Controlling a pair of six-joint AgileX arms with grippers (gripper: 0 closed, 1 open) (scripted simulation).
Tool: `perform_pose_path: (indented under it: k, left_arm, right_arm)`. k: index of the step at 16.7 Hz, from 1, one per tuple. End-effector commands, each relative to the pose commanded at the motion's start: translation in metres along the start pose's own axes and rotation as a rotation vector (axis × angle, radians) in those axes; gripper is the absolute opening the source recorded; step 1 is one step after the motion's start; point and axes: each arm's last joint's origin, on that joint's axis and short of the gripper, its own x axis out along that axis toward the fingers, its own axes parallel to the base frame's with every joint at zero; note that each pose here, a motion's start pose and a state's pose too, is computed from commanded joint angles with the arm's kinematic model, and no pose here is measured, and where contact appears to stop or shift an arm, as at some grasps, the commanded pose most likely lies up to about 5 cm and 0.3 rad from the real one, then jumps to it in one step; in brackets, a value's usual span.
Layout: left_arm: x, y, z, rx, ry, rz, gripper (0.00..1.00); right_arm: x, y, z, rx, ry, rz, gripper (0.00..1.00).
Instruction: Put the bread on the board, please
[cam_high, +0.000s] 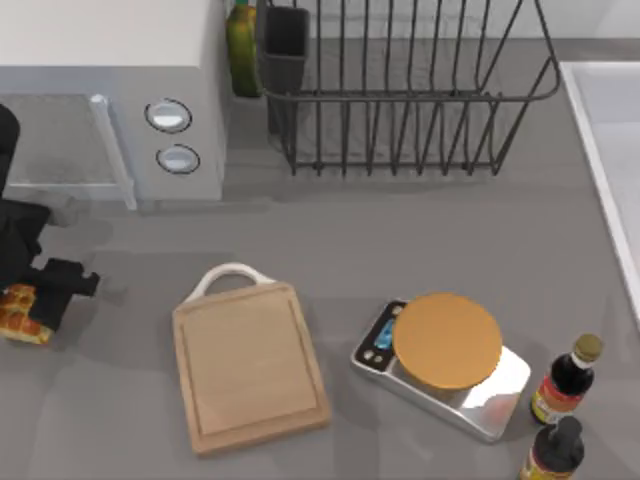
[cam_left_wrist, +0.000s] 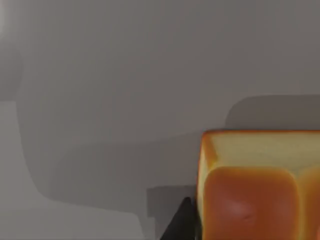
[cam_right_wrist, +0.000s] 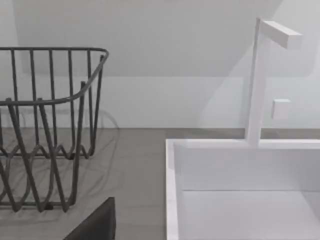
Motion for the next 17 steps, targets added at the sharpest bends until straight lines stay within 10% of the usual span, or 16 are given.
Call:
perform_pose_path:
  k: [17]
  left_arm:
    - [-0.112,-0.007,-0.014,-0.003,-0.076,0.028,0.00]
  right_arm:
    - [0.000,0.000,0.000,0.000,0.000,0.000,1.00]
